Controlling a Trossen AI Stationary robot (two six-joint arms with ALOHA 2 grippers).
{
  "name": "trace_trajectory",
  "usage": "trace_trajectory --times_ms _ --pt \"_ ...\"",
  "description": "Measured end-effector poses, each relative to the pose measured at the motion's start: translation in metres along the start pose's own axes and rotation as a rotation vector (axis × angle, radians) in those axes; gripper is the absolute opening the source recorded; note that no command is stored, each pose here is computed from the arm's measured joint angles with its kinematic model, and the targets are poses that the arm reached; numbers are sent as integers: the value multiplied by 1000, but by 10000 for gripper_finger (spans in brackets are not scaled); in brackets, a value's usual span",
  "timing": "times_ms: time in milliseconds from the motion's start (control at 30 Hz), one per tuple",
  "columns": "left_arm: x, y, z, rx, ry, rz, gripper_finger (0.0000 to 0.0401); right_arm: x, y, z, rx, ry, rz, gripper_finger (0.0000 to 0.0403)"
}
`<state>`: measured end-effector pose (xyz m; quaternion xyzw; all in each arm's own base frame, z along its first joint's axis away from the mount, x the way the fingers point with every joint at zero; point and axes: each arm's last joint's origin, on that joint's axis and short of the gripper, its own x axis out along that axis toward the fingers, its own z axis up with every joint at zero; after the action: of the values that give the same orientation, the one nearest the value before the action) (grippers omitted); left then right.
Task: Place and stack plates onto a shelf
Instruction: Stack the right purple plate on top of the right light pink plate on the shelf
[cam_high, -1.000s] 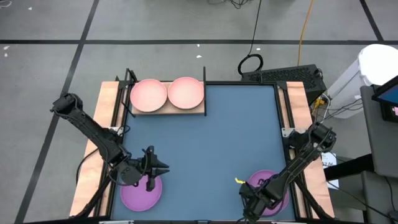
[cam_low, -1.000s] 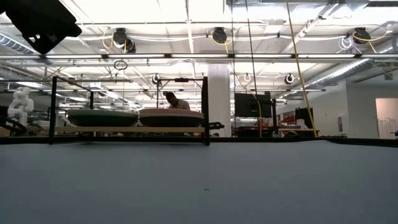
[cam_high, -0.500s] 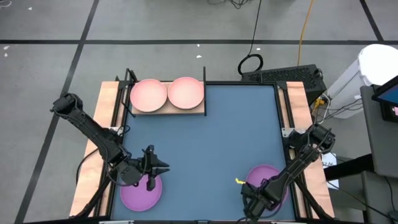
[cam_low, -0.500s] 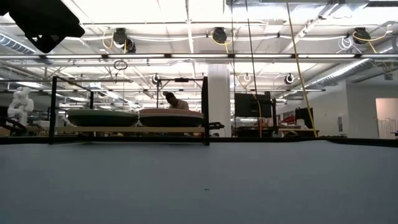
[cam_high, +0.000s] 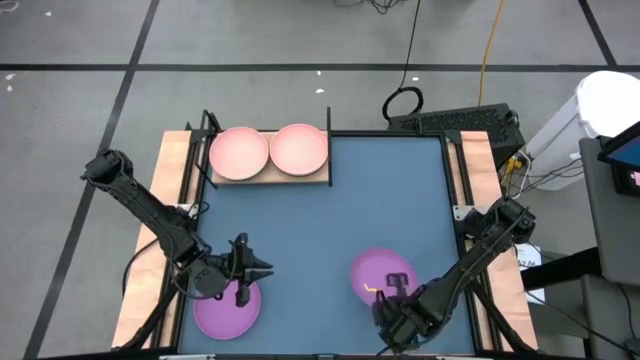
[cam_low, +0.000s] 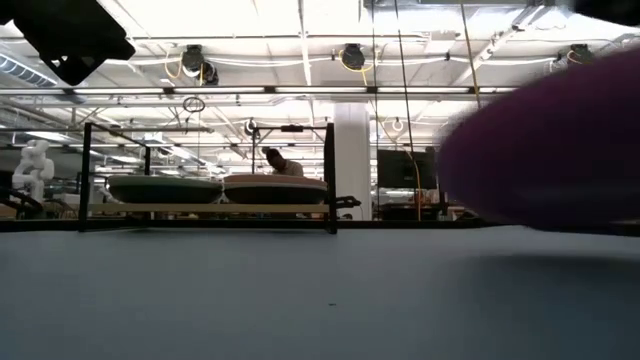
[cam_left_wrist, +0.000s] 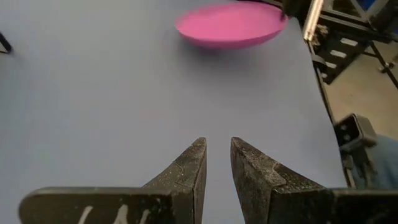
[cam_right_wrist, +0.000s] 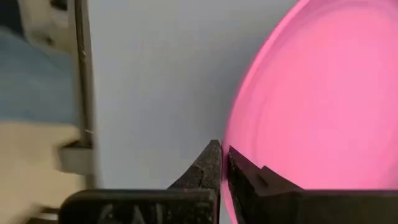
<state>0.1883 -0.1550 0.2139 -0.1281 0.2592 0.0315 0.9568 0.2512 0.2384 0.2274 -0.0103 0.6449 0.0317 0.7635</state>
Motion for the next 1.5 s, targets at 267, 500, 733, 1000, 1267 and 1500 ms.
trace_trajectory --times_ms 267,500,733,1000,1267,1500 --pt "-1 -1 0 43 23 -32 78 -5 -31 28 -337 -99 -187 0" --pt "-1 -1 0 19 20 -27 78 -5 -68 52 -459 -127 -376 0" --pt "-1 0 0 -1 16 -21 78 -14 -104 81 -516 -234 -582 0" --pt "-1 0 0 -34 -1 -3 78 -33 -154 128 -521 -527 -600 0" --pt "0 0 0 -26 0 -3 78 -41 -225 147 -426 -662 -533 0" --pt "0 0 0 -4 -5 4 78 -50 -279 151 -336 -785 -494 0"
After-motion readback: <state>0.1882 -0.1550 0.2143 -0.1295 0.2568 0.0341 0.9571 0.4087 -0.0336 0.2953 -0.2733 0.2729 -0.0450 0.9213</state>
